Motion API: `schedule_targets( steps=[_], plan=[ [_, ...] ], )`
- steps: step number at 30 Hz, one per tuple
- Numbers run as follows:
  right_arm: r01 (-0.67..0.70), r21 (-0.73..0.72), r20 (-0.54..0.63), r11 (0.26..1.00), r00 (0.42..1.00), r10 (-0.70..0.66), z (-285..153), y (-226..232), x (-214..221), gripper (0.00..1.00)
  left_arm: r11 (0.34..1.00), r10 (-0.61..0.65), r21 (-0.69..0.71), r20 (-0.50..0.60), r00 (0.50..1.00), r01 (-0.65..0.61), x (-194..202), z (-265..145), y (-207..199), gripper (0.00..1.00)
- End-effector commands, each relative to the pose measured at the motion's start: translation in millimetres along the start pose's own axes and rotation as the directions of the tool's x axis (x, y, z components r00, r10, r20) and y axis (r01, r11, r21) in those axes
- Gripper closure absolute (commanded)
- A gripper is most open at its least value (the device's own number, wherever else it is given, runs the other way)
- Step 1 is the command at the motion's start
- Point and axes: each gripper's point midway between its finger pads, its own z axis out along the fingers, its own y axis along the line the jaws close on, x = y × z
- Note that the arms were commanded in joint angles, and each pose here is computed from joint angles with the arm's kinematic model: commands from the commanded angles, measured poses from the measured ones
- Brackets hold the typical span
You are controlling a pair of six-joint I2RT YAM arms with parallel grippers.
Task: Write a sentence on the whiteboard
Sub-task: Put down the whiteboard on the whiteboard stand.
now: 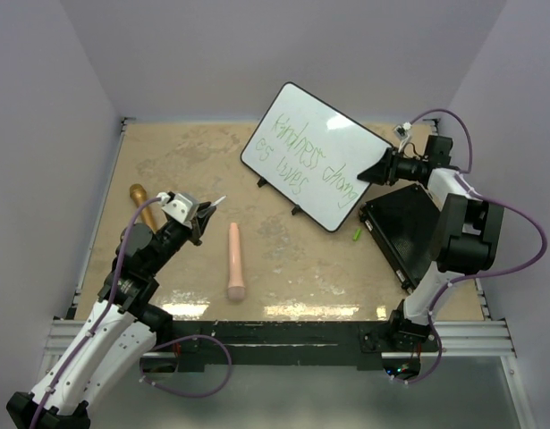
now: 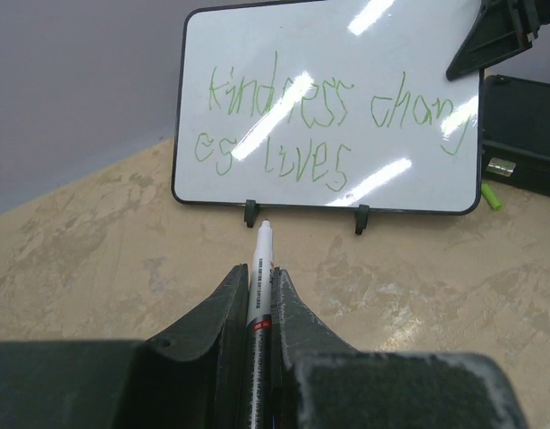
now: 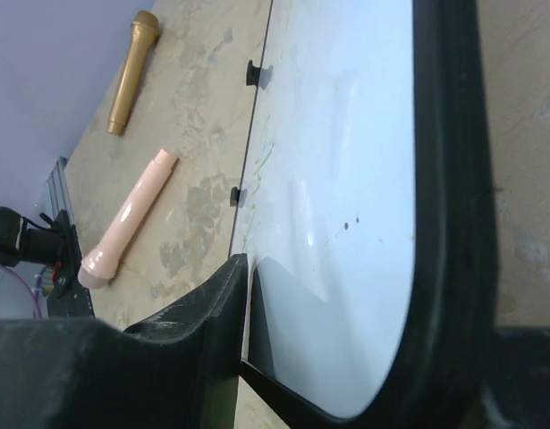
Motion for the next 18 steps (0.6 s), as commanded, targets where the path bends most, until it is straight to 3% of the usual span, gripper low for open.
schedule_targets(
  steps=[1, 18],
  plan=[
    [0.13, 0.001, 0.008, 0.991, 0.991, -0.13, -9, 11, -8, 0.62, 1.0, -0.012, 0.0, 0.038, 0.999, 0.012, -11, -1, 0, 1.0],
    [0.207, 0.102, -0.038, 0.973, 0.978, -0.204, -40, 0, 3, 0.3, 1.0, -0.014, 0.006, 0.05, 0.999, 0.014, -13, -3, -1, 1.0]
  ],
)
